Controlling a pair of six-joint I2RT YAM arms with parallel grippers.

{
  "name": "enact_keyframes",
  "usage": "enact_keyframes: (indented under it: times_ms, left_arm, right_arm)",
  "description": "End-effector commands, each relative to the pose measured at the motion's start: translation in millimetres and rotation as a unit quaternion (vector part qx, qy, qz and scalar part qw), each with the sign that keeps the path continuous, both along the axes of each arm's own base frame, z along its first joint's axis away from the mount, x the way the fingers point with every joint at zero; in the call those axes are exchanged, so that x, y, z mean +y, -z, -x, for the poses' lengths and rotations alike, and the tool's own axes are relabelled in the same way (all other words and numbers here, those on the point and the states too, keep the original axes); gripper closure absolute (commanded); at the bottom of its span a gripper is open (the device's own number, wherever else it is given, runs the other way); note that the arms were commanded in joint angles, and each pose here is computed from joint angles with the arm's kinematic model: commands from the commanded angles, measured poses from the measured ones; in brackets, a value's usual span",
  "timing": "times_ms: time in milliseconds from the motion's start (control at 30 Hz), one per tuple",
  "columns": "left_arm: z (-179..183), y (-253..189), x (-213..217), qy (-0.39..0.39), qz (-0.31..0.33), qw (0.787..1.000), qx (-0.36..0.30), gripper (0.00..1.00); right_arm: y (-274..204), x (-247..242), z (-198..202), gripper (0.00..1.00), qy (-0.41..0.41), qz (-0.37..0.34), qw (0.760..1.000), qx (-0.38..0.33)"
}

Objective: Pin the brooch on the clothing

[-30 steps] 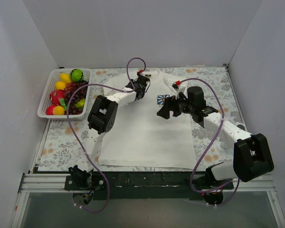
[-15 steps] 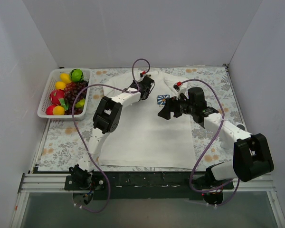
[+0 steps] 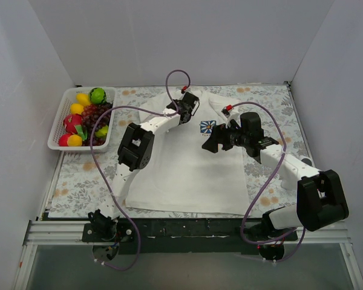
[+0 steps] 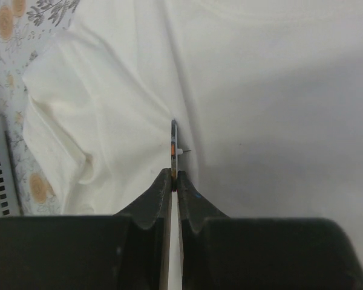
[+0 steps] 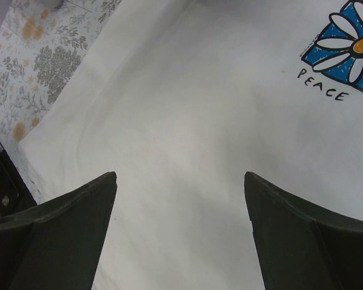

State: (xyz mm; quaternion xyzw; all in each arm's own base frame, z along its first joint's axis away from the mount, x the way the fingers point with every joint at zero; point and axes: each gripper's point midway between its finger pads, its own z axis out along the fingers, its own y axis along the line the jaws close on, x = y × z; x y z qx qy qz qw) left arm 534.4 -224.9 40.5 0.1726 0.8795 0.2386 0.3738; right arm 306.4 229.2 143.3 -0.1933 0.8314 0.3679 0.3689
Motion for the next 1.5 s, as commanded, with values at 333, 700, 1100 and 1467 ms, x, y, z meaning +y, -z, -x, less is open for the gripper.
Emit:
enact_keyframes:
  times_ms: [333,700,1100,1467]
  left_arm:
    - [5.9,-71.3,-37.8,0.048,0.229,0.972,-0.023,1.00]
    - [14.2,-95.2,-26.4,0.068,0.337,0.939,-0.032,1.00]
    - [4.3,-87.2,9.0,0.055,0.275,0.958,-0.053,1.00]
    - [2.8,-40.1,25.5,0.052,0.168,0.984,-0.030,1.00]
  right_arm:
    - [-8.4,-2.2,-1.9,0.07,0.002,-0.006,1.000,-0.015]
    - [-5.8,1.1,-7.0,0.08,-0.004,-0.008,1.000,-0.015]
    - [-2.1,7.4,-9.9,0.11,-0.017,-0.014,1.000,-0.006]
    - [0.8,8.2,-9.2,0.11,-0.020,-0.015,1.000,-0.001]
